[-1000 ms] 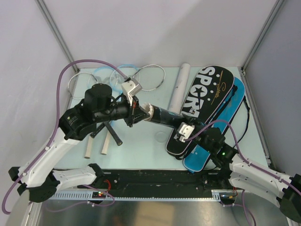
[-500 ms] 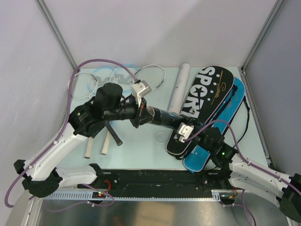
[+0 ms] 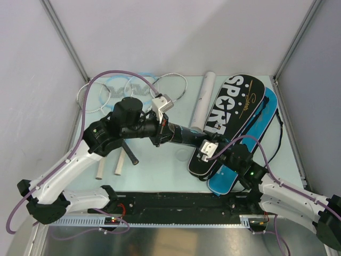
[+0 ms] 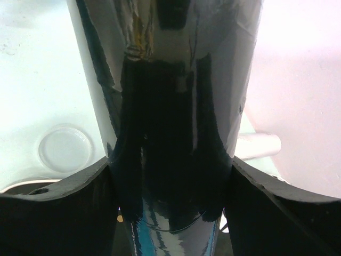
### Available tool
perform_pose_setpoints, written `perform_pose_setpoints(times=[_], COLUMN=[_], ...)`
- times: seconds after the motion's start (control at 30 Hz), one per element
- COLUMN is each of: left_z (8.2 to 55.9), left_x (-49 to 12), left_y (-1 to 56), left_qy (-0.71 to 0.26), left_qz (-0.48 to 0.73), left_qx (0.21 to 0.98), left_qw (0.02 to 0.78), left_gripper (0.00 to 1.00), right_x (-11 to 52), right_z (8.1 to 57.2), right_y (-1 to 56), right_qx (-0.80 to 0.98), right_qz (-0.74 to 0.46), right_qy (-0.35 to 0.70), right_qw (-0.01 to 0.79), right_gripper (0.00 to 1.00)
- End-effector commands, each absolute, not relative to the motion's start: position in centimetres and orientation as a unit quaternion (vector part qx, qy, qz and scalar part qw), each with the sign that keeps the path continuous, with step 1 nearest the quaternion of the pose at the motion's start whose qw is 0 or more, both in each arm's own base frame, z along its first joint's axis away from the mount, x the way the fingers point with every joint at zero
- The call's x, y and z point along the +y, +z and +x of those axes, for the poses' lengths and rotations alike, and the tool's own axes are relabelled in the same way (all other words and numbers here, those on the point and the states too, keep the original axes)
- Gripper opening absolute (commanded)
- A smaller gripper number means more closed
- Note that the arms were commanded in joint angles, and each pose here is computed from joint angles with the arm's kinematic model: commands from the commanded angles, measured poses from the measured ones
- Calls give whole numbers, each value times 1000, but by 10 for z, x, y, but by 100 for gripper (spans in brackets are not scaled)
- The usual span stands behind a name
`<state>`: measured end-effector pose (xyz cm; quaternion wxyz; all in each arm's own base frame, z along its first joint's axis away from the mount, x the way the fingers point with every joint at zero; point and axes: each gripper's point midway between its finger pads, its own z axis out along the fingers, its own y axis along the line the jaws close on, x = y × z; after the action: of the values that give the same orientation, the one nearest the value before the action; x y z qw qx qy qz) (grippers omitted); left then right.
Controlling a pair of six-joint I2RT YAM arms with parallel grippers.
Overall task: Pack up the badminton gear
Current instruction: Place the shuttlecock at the shuttle tube.
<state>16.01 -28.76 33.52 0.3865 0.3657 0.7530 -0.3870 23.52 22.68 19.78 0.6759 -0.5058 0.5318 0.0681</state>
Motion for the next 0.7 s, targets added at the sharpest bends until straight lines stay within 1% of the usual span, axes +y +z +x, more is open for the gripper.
perform_pose_setpoints(times=[0.0,0.4,0.47,0.5,0.57,0.67], left_z=[160,163,163,164,166,170], left_x=[-293,-300,-300,-299,-297,-288], left_y=[331,317,318,320,323,339], left_qy=[-389,-391,-391,-389,-385,-374], left_qz=[368,369,368,366,363,352], left_qx=[751,757,757,756,756,749], left_qw=[387,371,374,377,386,419], left_gripper=[0,0,2,4,13,37], right_x=[240,241,241,241,241,239], right_z=[230,228,228,228,228,229], right_y=[267,270,267,267,264,258], right_qx=[460,456,459,460,464,477], right_qz=[-466,-466,-468,-469,-471,-467], right_qy=[97,101,102,102,103,102], right_qw=[749,752,748,747,743,737], right_gripper=[34,34,34,34,34,34])
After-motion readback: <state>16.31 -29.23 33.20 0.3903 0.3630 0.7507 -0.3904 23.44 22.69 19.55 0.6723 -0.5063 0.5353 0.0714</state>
